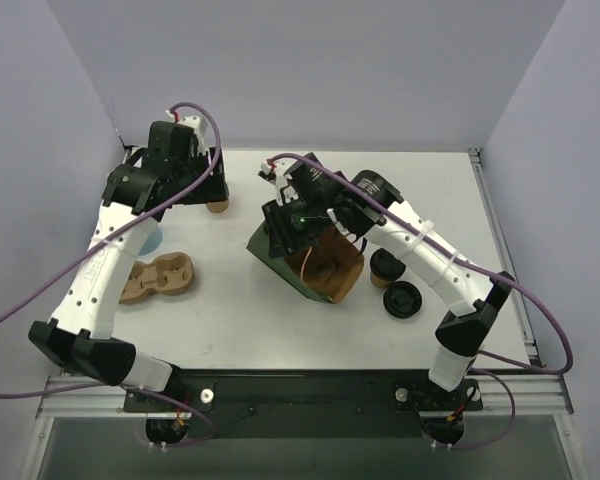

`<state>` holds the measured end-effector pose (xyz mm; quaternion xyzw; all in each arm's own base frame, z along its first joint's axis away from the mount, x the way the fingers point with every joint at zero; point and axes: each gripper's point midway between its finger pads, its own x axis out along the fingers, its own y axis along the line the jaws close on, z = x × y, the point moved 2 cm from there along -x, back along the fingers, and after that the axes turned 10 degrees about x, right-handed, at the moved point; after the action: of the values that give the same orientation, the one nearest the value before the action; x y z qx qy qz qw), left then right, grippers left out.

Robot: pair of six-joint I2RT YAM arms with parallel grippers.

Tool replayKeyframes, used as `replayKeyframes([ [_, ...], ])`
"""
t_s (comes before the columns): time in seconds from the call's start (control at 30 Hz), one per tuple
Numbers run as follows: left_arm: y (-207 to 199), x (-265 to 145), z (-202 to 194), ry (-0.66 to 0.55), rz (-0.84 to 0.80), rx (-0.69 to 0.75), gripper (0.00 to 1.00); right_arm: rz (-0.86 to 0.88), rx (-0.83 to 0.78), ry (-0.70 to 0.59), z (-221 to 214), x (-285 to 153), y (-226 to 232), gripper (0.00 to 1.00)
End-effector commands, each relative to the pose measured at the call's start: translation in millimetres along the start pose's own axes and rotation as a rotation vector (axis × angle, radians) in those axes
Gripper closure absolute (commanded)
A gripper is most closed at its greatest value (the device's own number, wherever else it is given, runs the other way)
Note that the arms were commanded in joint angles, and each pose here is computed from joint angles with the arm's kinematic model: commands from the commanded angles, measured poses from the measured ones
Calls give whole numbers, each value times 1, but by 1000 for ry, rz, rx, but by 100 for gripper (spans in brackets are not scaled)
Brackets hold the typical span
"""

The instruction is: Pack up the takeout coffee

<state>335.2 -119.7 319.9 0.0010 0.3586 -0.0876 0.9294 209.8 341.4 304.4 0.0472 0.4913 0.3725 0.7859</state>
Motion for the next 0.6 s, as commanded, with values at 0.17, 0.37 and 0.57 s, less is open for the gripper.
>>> replayKeyframes([
  [0.17, -30, -47, 49, -254, -213, 35, 25, -9, -33, 30, 5, 16, 0, 69],
  [0.37, -48, -36, 49, -319, -316, 72, 25, 16, -60, -13, 21, 13, 8, 69],
  [0.57, -45, -33, 22, -268, -317, 81, 25, -2, -40, -9, 18, 17, 4, 69],
])
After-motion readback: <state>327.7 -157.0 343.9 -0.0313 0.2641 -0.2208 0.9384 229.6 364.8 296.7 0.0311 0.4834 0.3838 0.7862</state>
